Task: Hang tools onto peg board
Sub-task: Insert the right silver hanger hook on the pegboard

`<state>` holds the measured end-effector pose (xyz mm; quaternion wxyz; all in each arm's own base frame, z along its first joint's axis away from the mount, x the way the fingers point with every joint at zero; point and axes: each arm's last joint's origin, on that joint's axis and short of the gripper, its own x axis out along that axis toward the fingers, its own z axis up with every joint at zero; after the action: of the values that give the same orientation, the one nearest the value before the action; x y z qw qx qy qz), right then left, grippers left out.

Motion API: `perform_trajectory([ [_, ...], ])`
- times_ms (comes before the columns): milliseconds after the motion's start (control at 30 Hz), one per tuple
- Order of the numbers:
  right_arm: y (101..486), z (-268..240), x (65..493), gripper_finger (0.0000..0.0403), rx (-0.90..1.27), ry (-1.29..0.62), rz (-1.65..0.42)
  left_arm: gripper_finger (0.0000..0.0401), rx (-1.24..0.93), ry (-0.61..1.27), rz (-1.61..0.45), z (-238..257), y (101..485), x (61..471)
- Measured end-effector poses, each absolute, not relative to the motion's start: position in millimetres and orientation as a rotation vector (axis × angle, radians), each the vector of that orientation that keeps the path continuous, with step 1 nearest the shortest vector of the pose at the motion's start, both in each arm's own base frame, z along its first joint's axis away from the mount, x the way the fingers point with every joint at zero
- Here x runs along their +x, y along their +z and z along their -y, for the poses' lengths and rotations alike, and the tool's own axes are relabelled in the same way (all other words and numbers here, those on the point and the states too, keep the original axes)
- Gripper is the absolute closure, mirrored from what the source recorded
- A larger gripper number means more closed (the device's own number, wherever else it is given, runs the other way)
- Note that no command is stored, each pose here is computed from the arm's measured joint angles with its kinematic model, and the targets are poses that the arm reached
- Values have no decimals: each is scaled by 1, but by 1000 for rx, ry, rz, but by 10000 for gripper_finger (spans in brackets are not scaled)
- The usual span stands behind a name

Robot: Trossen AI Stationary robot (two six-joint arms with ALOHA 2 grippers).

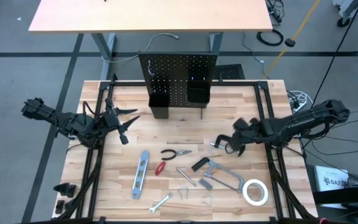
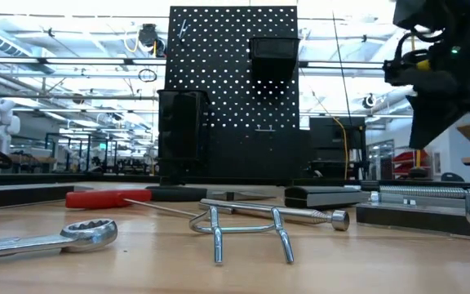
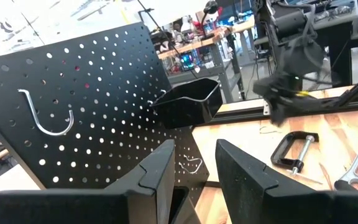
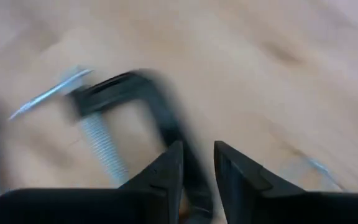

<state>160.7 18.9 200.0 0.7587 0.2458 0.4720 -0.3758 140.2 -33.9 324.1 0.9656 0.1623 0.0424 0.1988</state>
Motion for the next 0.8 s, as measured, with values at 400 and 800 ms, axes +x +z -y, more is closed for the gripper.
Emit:
perform_trajectory([
  [400,205,8,150,317,843,-1230,-1084,280,324,403,-79,34,325,140],
  [800,175,31,162,316,782,-1267,-1321,280,323,355,-70,35,325,141],
])
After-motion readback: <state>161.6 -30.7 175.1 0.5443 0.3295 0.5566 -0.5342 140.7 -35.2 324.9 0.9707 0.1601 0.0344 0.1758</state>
